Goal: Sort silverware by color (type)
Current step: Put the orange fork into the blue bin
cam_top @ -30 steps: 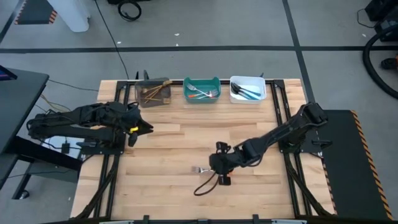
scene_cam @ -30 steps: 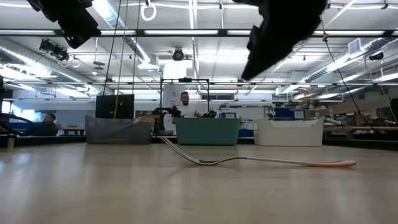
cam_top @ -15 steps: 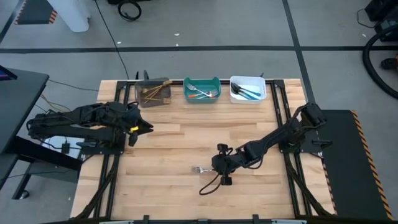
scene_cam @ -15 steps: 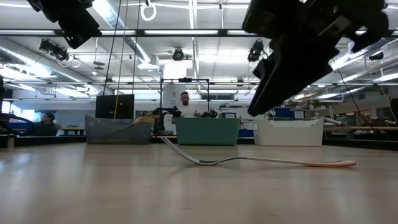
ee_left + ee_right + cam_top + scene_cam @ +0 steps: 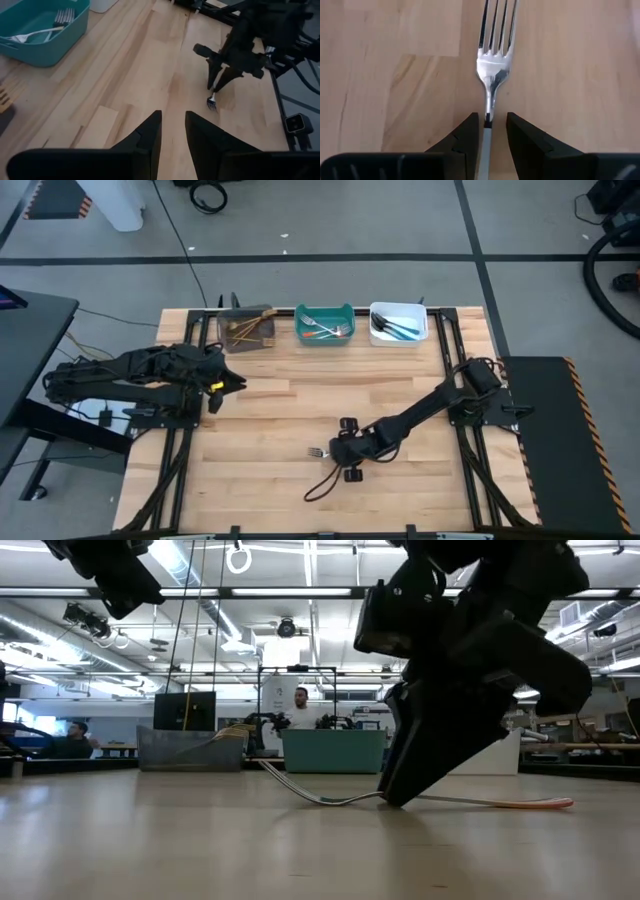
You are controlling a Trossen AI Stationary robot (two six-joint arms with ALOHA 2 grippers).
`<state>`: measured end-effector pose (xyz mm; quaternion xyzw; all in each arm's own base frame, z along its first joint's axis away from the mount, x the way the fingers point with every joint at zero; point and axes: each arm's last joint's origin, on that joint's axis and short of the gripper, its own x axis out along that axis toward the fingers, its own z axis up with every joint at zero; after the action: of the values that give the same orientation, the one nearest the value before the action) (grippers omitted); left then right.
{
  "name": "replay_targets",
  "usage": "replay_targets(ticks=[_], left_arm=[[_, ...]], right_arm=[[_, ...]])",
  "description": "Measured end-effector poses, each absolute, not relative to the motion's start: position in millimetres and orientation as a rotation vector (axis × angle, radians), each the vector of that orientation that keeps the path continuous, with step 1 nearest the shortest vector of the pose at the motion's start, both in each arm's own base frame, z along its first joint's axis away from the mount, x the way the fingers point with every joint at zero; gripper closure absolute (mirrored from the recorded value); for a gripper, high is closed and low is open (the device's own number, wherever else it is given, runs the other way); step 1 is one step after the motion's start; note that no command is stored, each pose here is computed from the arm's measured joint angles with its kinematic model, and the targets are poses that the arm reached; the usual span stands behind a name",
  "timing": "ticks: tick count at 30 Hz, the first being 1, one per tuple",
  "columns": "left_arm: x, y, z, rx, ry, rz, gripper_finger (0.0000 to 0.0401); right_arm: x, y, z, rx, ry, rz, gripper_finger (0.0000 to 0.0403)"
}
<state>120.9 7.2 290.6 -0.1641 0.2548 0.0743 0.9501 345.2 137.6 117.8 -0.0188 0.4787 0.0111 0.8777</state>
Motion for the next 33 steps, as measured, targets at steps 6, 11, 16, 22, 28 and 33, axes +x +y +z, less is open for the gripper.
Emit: replay_targets(ticks=[6,11,16,22,28,33], left_arm=[[121,8,290,-0.328,0.52,0.172,0.0307],[121,8,291,-0.328,0.514,0.176,0.0307],[122,11,292,-0.315,0.482,0.263,0.0307],[126,23,300,-0.273,0.362,0.471,0.0307],[132,39,315,-0.159,0.206,0.621,0.0307],[129,52,323,-0.13,0.126,0.71,0.0307]], right_arm=[[354,137,114,0.032,1.101,-0.045,0.0308],[360,135,123,0.041,1.123,-0.049,0.0385],[365,121,132,-0.001,1.216,-0.026,0.0391],[374,59,155,-0.097,1.199,-0.102,0.0393],[372,-52,201,-0.021,1.033,-0.298,0.0394],[359,-138,243,0.047,0.738,-0.445,0.0394]])
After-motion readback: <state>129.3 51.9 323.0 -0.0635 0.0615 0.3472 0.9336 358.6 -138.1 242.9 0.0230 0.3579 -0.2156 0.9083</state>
